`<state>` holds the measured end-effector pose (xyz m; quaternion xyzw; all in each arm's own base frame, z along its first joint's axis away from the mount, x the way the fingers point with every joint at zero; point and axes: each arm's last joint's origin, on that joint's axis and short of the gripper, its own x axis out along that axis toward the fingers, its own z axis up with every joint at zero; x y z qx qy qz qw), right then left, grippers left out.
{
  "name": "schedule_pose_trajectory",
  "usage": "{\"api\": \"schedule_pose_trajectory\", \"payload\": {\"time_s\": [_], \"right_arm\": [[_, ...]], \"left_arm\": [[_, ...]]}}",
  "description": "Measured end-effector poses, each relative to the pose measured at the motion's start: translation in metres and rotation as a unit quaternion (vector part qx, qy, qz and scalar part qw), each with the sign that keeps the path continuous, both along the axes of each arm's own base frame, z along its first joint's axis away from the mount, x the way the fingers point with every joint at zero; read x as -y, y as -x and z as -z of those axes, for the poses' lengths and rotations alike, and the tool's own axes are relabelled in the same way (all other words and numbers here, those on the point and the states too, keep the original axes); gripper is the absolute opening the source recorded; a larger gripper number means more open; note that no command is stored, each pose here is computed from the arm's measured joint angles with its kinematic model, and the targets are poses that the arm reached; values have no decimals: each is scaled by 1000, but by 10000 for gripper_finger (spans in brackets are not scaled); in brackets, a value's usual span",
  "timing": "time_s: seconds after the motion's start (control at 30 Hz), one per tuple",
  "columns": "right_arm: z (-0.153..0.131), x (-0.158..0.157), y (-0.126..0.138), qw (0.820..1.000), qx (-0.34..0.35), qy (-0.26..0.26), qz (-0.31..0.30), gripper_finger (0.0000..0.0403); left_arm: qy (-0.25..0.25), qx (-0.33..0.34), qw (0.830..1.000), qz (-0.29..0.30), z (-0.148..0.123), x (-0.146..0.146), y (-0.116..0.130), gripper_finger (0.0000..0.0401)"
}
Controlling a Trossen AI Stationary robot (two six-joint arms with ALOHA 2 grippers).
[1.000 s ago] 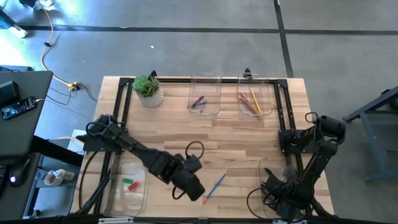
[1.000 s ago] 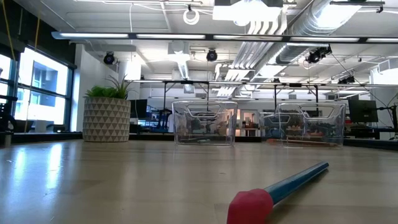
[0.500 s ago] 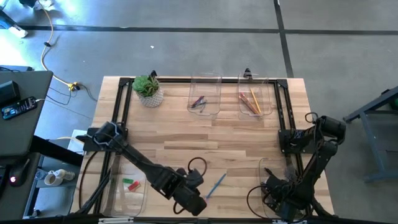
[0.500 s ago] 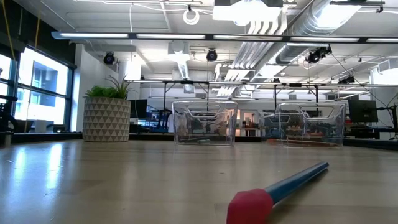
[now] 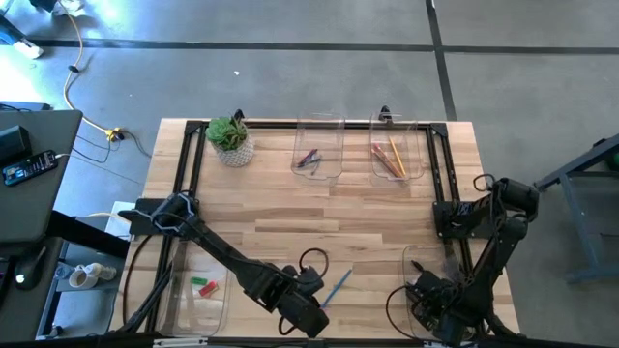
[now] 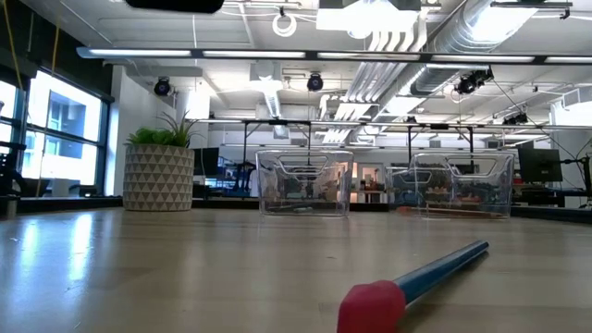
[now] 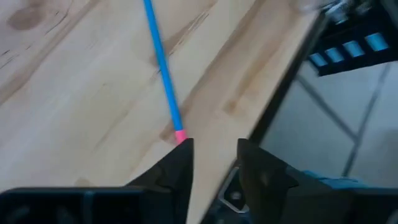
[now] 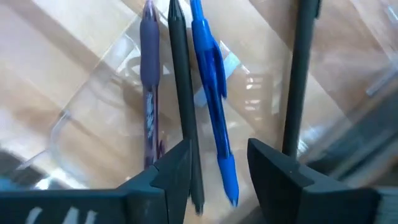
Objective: Sort crayons/erasers/pens/pencils in bins
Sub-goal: Put the light blue pencil into the top right transparent bin
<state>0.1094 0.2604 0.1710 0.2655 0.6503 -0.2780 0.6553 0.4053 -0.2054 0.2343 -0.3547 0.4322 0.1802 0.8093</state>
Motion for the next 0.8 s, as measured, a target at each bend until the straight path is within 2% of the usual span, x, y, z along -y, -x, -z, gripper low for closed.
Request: {"api": "schedule_pose_trajectory", "payload": {"time_s": [0.13,0.27,0.53,0.8], "right_arm": [[-19,2,3,1000,4,21,15,149],[-36,7,4,998,-2,50,24,149],[-56,12,6,996,-9,86,22,149],[-57,15,7,994,-15,103,20,149]], "left_arm": [[3,-9,1000,0,4,-3,-2,148],[2,-21,1000,12,9,-5,-4,164],[3,-43,999,12,11,-24,-10,151],[50,-72,996,29,12,-45,-17,131]]}}
